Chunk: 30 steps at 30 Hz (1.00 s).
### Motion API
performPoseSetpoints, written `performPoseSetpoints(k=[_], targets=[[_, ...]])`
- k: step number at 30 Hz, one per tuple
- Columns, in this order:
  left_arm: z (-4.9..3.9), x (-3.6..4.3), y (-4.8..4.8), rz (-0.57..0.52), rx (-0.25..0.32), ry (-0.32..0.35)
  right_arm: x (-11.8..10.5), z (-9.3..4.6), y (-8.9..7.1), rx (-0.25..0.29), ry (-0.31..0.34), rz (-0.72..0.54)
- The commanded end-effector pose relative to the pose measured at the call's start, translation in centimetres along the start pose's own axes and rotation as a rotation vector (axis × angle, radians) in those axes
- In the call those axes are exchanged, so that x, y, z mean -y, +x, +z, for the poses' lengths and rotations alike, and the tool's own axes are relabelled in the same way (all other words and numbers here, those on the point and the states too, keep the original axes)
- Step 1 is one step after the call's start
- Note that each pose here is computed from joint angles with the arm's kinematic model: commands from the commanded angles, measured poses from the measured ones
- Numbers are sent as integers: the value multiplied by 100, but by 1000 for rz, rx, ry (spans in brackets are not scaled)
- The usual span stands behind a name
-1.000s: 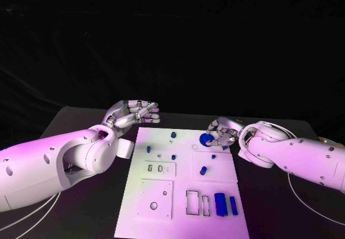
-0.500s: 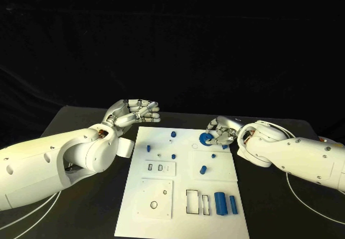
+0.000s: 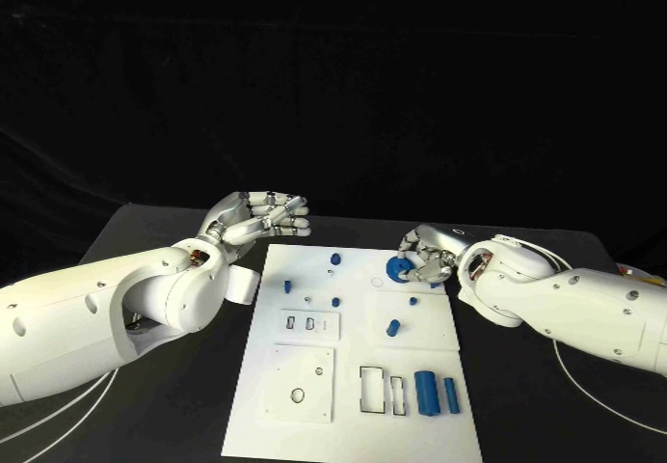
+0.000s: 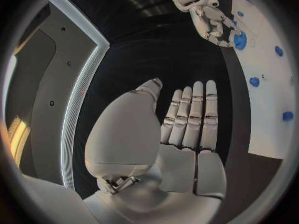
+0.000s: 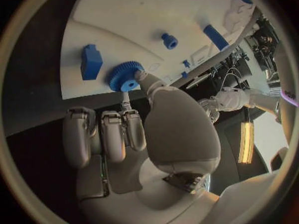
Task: Assemble the parts on the task board
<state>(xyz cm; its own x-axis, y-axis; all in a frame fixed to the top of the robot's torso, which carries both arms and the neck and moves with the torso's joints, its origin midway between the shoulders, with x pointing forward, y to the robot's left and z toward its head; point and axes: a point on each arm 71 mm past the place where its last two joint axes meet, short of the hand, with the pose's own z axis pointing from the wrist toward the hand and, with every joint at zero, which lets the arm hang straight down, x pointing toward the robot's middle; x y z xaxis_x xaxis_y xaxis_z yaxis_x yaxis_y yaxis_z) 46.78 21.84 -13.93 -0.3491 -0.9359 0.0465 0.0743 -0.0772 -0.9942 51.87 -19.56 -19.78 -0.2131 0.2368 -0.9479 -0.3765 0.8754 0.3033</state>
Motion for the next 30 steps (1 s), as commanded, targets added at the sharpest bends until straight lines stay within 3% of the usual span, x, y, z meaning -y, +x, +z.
performPoseSetpoints(k=[1, 7, 16, 30], targets=[[4, 12, 26, -12, -22, 5, -40, -20, -3, 69, -32, -75], [4, 12, 25, -12, -22, 5, -123, -47, -29, 136, -64, -81], [7, 10, 23, -12, -22, 6, -434, -106, -40, 183, -134, -73], [19, 7, 52, -14, -26, 6, -968, 126, 80, 176, -212, -82]])
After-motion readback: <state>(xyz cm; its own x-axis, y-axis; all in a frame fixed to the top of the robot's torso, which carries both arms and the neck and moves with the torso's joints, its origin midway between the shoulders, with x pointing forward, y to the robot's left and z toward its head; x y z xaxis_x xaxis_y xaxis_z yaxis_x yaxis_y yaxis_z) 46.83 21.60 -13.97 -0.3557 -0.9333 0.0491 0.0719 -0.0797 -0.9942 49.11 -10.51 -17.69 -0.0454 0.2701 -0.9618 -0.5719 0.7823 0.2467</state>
